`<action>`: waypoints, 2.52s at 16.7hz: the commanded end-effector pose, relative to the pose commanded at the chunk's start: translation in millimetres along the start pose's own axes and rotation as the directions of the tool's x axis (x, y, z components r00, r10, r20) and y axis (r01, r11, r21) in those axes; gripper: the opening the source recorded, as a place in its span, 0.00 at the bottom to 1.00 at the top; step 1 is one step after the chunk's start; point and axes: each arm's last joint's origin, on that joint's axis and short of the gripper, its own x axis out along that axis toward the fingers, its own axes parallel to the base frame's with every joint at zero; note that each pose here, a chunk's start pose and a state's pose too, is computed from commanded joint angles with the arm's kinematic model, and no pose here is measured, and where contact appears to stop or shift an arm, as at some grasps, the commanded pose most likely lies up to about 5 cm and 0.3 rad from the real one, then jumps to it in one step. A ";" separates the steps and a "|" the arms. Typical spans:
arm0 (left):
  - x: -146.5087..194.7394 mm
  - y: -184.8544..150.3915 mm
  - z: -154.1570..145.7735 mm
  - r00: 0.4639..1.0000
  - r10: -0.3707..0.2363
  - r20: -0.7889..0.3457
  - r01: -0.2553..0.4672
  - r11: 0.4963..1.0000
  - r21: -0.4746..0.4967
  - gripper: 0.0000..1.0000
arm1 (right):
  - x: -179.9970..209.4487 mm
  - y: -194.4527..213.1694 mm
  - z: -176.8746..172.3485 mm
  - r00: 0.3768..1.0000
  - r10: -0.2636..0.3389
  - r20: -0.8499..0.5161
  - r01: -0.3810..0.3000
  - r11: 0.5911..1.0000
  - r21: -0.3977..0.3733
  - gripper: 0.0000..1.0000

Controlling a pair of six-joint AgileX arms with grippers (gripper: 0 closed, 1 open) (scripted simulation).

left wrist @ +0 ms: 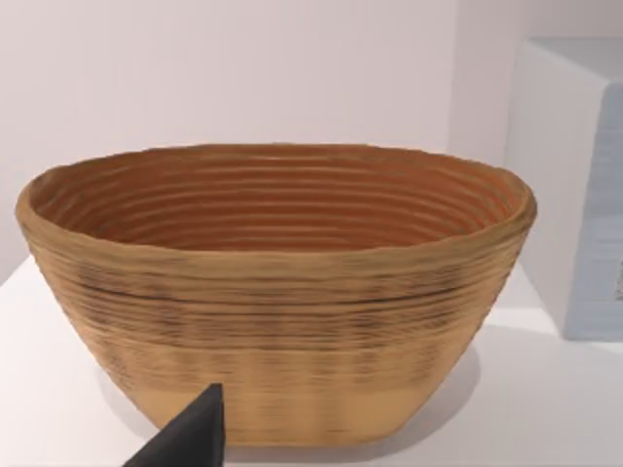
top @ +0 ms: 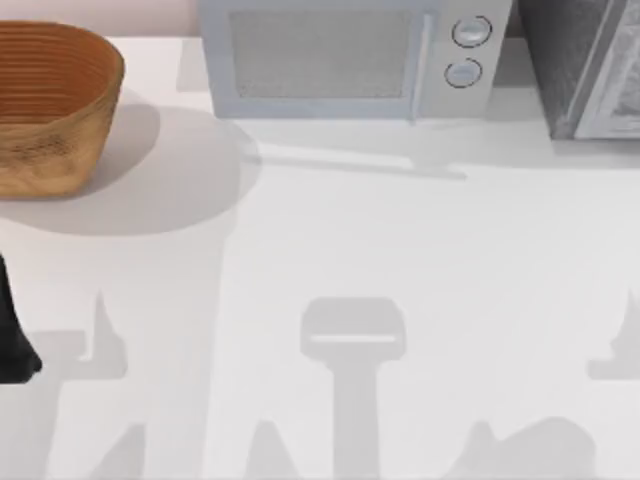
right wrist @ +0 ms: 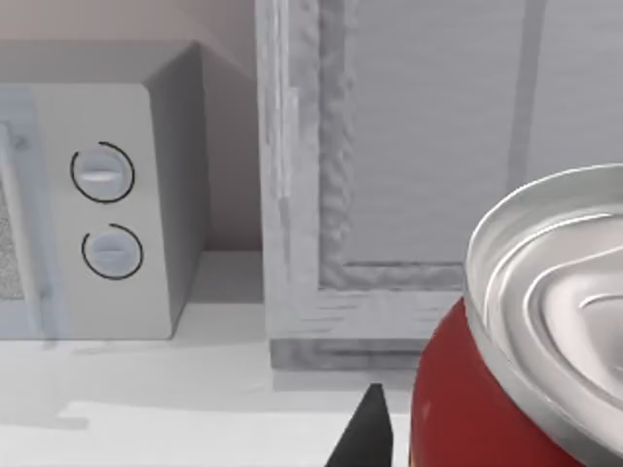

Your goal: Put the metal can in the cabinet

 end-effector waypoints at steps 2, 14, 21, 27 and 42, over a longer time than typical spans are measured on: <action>0.0 0.0 0.0 1.000 0.000 0.000 0.000 1.000 0.000 1.00 | -0.3 -0.1 -0.7 1.000 0.000 0.001 0.000 1.000 0.000 0.00; 0.0 0.0 0.0 1.000 0.000 0.000 0.000 1.000 0.000 1.00 | 0.3 3.5 87.6 0.999 0.003 0.034 -0.003 1.000 0.003 0.00; 0.0 0.0 0.0 1.000 0.000 0.000 0.000 1.000 0.000 1.00 | 39.1 13.5 216.7 1.000 -0.002 0.010 0.002 1.000 -0.001 0.00; 0.0 0.0 0.0 1.000 0.000 0.000 0.000 1.000 0.000 1.00 | 98.9 30.5 304.3 1.000 -0.002 -0.002 0.002 1.000 -0.001 0.00; 0.0 0.0 0.0 1.000 0.000 0.000 0.000 1.000 0.000 1.00 | 150.2 47.8 352.0 1.000 0.000 0.007 0.000 1.000 0.005 0.00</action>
